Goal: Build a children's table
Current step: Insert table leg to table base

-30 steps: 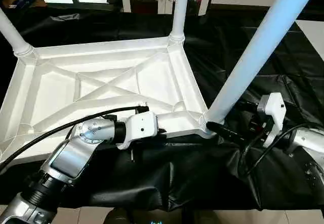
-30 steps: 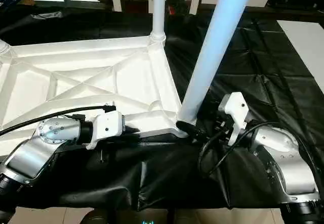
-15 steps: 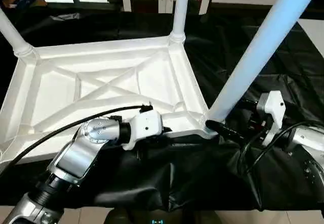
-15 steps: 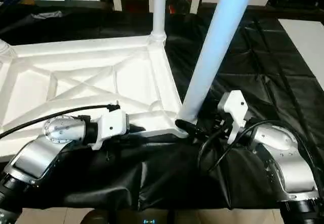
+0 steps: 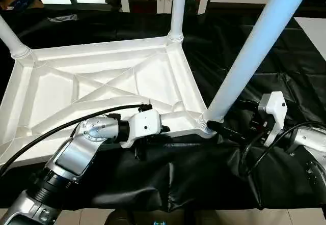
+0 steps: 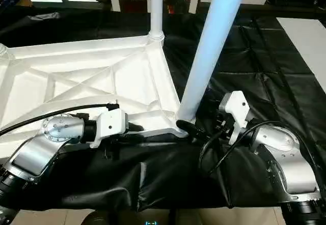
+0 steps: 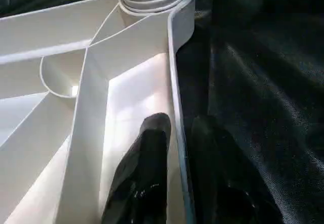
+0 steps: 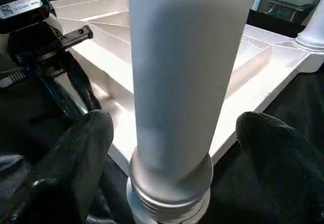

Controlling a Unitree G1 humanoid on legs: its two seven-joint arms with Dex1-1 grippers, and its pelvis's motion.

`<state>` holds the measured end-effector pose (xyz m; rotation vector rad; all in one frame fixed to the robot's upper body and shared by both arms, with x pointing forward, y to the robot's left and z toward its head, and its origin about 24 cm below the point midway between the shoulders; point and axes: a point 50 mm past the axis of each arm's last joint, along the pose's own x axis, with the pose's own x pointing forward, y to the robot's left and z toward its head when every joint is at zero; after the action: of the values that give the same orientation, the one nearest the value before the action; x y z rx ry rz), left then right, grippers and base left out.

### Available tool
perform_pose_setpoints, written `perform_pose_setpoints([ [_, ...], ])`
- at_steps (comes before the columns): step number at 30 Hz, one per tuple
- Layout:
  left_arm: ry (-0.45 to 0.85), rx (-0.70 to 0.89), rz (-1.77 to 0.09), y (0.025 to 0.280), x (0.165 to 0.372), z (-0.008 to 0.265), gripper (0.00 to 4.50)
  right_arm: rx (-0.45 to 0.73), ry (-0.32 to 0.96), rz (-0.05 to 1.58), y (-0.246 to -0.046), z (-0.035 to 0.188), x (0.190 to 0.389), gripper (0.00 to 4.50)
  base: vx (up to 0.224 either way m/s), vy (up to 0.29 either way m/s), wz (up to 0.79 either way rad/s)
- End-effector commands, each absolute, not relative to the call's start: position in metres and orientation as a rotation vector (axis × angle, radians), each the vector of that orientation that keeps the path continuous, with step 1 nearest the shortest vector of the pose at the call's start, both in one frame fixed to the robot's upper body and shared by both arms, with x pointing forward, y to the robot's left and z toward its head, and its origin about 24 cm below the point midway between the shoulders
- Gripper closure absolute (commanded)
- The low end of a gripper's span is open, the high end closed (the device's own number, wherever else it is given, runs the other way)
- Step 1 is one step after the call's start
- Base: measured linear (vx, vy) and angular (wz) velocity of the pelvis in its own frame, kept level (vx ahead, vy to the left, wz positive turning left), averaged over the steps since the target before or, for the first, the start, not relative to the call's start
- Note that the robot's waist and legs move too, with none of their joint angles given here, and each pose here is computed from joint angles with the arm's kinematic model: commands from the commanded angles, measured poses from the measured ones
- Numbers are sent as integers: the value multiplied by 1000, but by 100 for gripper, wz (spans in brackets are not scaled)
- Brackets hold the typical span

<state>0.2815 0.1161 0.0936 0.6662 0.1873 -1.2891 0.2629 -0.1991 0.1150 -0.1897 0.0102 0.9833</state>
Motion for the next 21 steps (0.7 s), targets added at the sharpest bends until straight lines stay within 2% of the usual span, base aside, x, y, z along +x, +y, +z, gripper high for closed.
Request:
perform_pose_setpoints([
  [1,285,666,-1276,127,279,79,381,-204,18,1001,-198,114,261,18,0,0,0],
  [5,310,651,-1287,128,277,76,400,-204,17,1002,-198,114,262,18,0,0,0],
  [7,316,647,-1294,128,276,76,434,-204,16,1003,-198,114,262,18,0,0,0],
  [10,346,637,-1325,127,271,71,444,-203,10,1005,-197,116,263,18,0,0,0],
  [21,351,625,-1347,124,267,68,444,-198,17,1025,-191,113,271,18,0,0,0],
])
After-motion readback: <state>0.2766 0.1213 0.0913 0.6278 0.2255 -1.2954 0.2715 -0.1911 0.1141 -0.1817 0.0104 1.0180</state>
